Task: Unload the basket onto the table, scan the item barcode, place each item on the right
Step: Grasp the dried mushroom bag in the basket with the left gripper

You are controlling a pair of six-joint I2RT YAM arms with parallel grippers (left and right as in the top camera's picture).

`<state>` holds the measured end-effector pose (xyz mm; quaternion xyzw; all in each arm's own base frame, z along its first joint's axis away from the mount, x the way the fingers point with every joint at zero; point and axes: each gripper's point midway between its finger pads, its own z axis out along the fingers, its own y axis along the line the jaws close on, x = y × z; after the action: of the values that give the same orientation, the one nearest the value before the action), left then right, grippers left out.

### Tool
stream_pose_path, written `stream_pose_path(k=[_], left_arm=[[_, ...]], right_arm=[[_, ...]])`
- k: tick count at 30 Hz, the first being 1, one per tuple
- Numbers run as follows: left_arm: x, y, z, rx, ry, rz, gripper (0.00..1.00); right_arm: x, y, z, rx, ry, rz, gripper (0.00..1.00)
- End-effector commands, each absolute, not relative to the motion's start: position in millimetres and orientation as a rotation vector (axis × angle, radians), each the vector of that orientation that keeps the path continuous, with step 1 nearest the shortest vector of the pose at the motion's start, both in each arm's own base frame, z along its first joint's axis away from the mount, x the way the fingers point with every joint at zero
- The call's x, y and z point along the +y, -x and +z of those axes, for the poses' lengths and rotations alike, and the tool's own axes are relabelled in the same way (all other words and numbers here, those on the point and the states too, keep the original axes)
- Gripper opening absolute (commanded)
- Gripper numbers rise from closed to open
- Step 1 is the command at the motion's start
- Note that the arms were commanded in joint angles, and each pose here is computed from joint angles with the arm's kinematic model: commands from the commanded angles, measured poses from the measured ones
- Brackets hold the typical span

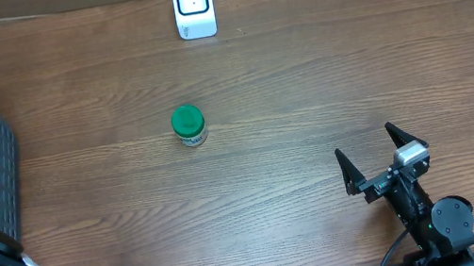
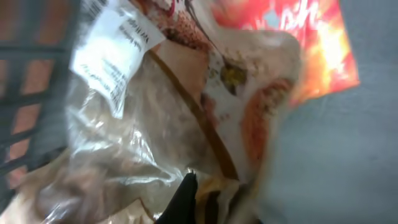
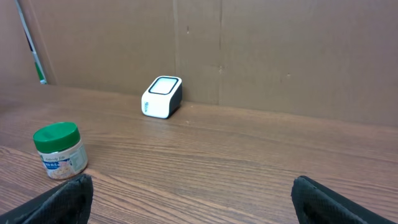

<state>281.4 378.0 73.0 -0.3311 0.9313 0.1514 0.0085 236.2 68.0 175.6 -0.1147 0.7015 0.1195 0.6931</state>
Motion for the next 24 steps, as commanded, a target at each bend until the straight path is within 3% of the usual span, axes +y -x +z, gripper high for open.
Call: stream_pose_path(k=[1, 9, 16, 20, 23, 24], left_arm=[[389, -301, 123, 2.728, 1.137, 0.498, 0.04], [383, -323, 247, 2.418, 1.098, 0.447, 0.04], [374, -320, 246, 2.437, 1.088, 0.409, 0.06], [379, -302, 221, 2.513, 1.147, 0.504, 0.77], [388, -282, 200, 2.575, 1.187, 0.625, 0.98], [390, -280, 196, 2.578, 1.195, 0.638, 1.00]], right_arm=[[70, -236, 174, 1.562, 0.259, 0.276, 1.00], [70, -236, 174, 1.562, 0.259, 0.276, 1.00], [70, -236, 174, 1.562, 0.259, 0.276, 1.00], [70, -236, 174, 1.562, 0.259, 0.276, 1.00], [70, -236, 174, 1.562, 0.259, 0.276, 1.00], [70, -236, 174, 1.562, 0.259, 0.276, 1.00]])
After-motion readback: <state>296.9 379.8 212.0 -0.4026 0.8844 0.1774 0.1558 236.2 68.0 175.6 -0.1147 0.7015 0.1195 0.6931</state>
